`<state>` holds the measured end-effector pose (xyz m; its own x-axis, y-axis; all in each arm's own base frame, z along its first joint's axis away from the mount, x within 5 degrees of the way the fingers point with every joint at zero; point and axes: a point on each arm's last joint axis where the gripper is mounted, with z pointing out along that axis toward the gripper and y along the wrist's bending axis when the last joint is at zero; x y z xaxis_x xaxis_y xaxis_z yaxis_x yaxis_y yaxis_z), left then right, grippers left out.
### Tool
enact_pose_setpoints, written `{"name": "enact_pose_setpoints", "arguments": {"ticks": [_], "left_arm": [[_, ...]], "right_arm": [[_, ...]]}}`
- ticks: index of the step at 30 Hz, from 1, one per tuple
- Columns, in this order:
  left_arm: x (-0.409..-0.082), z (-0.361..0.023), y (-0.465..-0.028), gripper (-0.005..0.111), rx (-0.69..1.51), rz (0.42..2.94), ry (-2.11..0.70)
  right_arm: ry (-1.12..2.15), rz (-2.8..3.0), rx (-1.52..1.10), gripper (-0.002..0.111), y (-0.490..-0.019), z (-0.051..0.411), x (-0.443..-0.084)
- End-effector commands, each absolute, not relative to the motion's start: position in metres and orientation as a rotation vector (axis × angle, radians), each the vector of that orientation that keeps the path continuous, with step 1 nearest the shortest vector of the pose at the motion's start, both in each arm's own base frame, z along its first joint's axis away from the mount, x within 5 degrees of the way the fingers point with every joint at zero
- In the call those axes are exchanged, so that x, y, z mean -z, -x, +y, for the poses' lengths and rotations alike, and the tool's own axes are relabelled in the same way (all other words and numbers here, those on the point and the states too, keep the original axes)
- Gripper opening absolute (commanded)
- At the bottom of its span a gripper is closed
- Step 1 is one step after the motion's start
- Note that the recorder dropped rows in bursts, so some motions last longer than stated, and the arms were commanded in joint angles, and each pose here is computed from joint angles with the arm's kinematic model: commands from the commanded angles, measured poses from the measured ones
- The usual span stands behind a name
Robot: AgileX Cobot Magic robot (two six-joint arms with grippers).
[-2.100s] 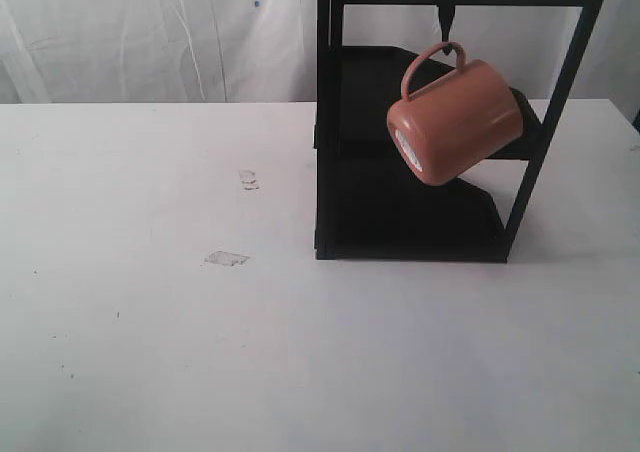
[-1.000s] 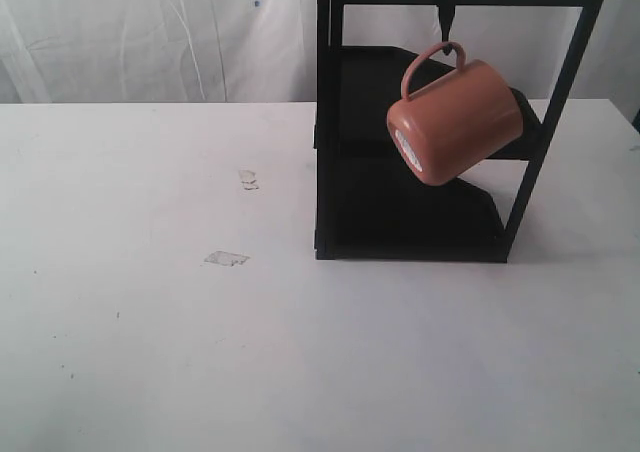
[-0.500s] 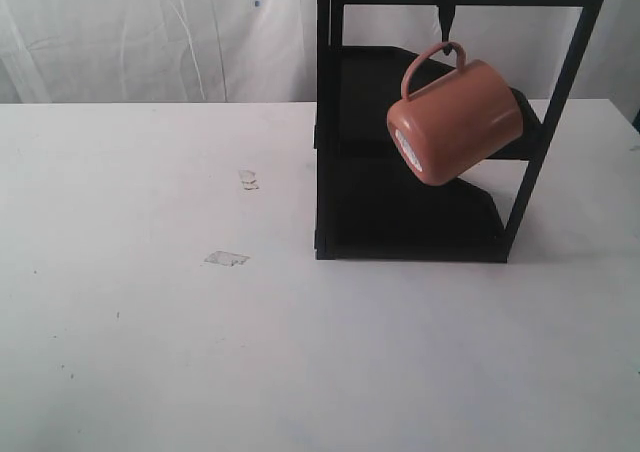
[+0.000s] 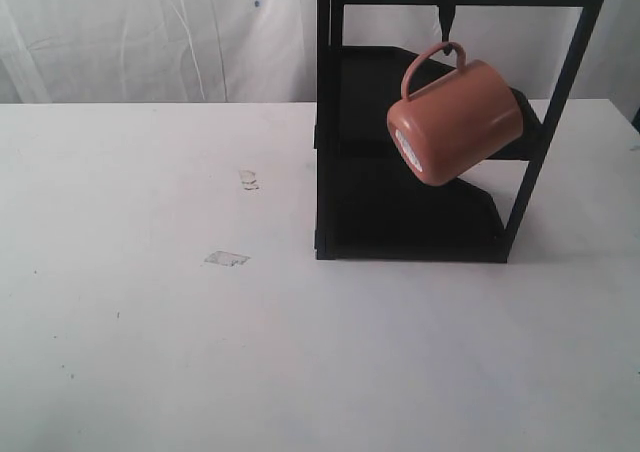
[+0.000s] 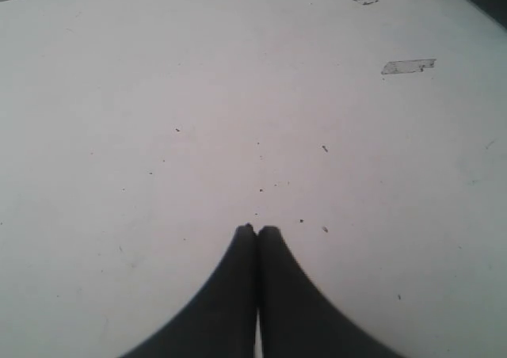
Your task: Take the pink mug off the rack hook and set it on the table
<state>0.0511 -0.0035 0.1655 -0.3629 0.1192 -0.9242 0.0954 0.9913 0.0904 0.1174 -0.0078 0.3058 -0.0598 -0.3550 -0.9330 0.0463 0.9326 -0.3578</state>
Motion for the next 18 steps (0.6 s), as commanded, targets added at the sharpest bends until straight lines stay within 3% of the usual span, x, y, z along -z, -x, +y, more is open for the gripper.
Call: {"name": "enact_pose_setpoints", "arguments": {"ticks": [1,6,18], "left_arm": [[-0.165,-0.004,-0.051,0.001,-0.016,1.942,-0.142],[-0.165,-0.004,-0.051,0.001,-0.016,1.942,-0.142],[-0.165,-0.004,-0.051,0.001,-0.016,1.942,-0.142]], "right_arm": [[0.309,1.646,0.168,0.000,-0.146,0.004,-0.293],[-0.098,1.942,0.024,0.000,-0.183,-0.008,-0.272],[0.211,2.498,0.192,0.000,-0.215,0.018,-0.283]]}}
